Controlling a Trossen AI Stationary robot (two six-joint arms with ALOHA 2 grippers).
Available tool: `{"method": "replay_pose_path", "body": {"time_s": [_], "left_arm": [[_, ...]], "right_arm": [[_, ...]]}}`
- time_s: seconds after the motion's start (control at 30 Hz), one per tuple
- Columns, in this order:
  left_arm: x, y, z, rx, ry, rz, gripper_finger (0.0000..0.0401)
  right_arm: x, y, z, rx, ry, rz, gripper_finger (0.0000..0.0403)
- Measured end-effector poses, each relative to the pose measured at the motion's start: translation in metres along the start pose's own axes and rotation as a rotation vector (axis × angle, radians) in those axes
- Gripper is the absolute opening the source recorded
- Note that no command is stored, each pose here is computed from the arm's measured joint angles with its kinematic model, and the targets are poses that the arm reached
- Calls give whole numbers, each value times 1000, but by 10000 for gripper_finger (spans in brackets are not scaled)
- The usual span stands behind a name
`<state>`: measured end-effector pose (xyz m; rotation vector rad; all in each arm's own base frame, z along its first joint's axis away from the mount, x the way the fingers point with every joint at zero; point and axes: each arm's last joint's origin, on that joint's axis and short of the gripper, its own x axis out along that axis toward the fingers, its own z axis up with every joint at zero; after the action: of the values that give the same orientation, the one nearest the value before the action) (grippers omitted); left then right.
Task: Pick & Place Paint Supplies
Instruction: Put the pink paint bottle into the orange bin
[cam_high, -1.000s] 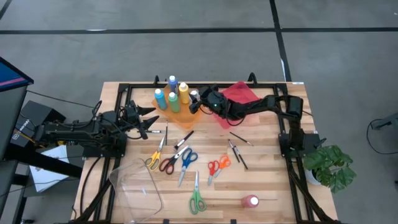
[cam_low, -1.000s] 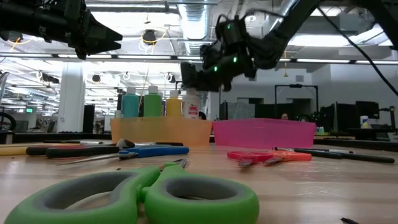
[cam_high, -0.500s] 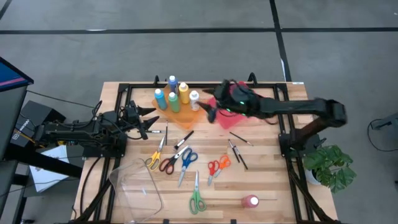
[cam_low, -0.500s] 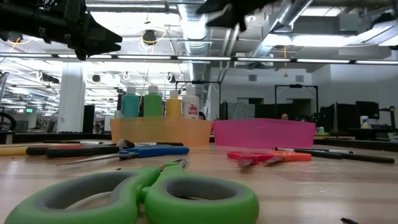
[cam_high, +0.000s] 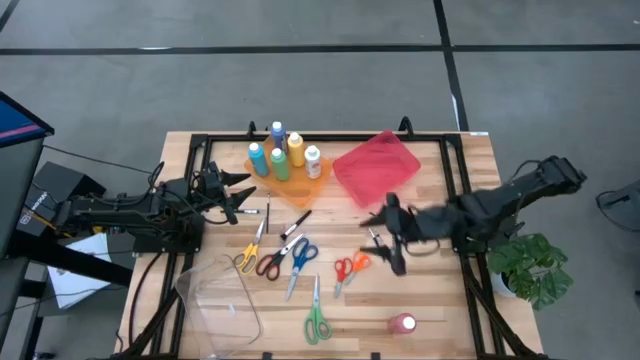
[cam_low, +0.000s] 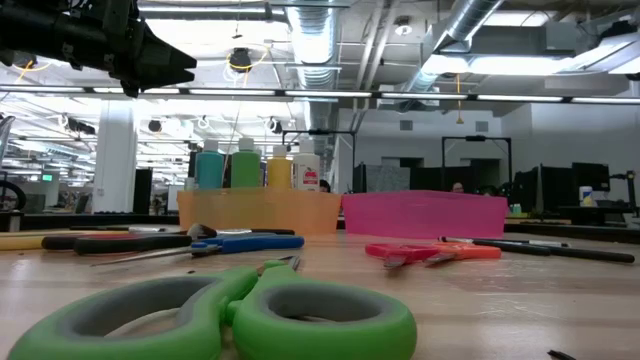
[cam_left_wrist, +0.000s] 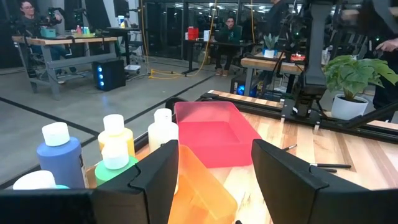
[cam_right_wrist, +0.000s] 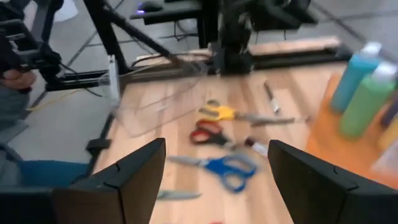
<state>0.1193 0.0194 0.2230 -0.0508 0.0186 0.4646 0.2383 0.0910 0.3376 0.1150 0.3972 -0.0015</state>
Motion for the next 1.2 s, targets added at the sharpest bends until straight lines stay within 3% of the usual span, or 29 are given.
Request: {"method": "replay_pose_path", "body": {"time_s": [0.3,0.53,0.83,1.2], "left_arm": [[0,0,0,0,-1,0,200],[0,0,0,-1,-2,0,200],[0,0,0,-4,-2,0,200],[0,0,0,-12,-2,0,200]], "right_arm": [[-19,65,-66,115,-4,-72,281],[-44,108,-101,61,-78,-70,281],[-62,133,-129,102,-81,-25,281],[-54,147,-159,152,-44,-47,281]]}}
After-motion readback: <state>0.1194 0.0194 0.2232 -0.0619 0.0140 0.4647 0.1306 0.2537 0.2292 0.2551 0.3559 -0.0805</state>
